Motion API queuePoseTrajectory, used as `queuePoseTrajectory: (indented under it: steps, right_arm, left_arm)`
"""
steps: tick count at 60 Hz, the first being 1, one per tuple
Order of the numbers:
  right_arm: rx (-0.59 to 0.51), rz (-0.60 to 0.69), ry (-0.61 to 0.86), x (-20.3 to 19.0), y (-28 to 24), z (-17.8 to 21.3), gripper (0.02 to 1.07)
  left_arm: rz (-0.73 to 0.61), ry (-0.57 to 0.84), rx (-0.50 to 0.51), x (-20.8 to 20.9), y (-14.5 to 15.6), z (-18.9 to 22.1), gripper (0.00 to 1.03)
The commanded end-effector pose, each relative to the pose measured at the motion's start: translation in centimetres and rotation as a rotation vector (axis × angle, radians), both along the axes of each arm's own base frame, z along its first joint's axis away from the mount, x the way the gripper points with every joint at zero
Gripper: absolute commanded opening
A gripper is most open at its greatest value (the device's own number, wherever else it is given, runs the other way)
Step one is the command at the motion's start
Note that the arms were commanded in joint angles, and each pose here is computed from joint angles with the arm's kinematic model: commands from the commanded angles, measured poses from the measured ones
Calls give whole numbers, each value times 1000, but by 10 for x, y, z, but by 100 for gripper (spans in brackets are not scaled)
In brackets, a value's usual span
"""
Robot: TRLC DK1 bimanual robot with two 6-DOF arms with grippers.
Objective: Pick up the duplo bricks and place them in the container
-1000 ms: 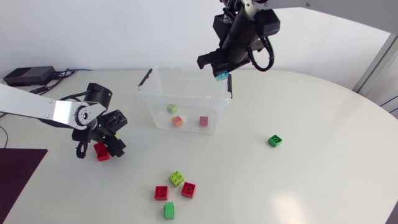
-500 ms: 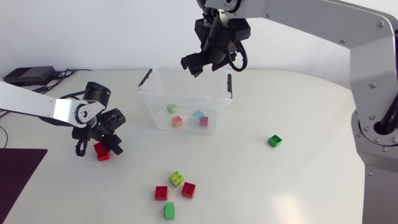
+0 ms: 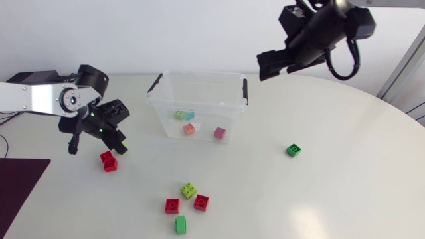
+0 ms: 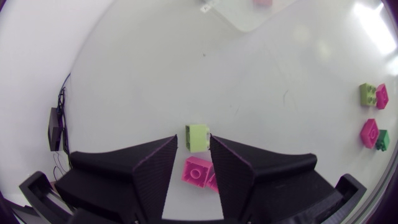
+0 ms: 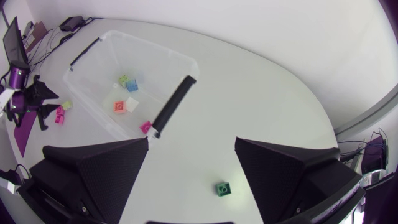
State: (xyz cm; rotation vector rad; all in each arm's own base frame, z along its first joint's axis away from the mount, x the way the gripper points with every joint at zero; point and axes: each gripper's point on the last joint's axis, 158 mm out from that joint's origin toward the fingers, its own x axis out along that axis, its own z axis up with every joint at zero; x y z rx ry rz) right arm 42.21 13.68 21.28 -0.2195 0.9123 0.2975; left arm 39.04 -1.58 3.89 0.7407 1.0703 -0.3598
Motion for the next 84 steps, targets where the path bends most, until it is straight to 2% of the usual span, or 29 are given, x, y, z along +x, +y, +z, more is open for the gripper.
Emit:
queuePoseTrajectory:
  steps: [1,10,14,19,25,38,43,45,47,48,51,55,56,66,73,84]
  right_arm:
    - [-26,11,48,-13,-23,-20,103]
    - [-18,14,121,-32,-62,-48,103]
    - [-17,16,145,-38,-75,-62,103]
    - [-29,26,177,-45,-85,-82,102]
    - [-45,64,230,-56,-94,-113,102]
    - [-34,71,294,-70,-103,-142,102]
    - [-34,75,299,-73,-103,-147,102]
    - [-34,76,305,-75,-103,-149,102]
    - [-34,76,307,-76,-103,-150,102]
    - [-34,76,308,-76,-103,-150,102]
    - [-36,80,306,-77,-103,-151,102]
    - [-38,83,307,-77,-103,-153,102]
    - [-38,83,307,-76,-103,-153,102]
    - [-34,91,312,-75,-97,-161,102]
    - [-33,98,322,-78,-92,-167,102]
    - [-34,102,332,-85,-92,-171,102]
  left_arm:
    - [0,-65,-42,8,-9,36,39]
    - [-68,-92,-167,-1,-51,91,39]
    - [-114,-101,-268,-2,-79,119,39]
    - [-145,-93,-326,-1,-102,137,39]
    - [-185,-58,-396,10,-135,145,39]
    - [-203,-27,-444,35,-166,146,39]
    - [-190,-23,-439,33,-160,146,42]
    - [-172,-29,-409,30,-150,145,54]
    - [-153,-31,-372,27,-138,140,63]
    - [-147,-31,-364,27,-135,139,64]
    - [-117,-17,-292,20,-108,124,80]
    - [-103,-9,-253,14,-95,115,85]
    - [-84,-7,-213,10,-78,104,90]
    - [-26,10,-86,-10,-36,46,92]
    - [-11,7,21,-17,-22,3,94]
    - [1,-31,129,-15,-9,-28,94]
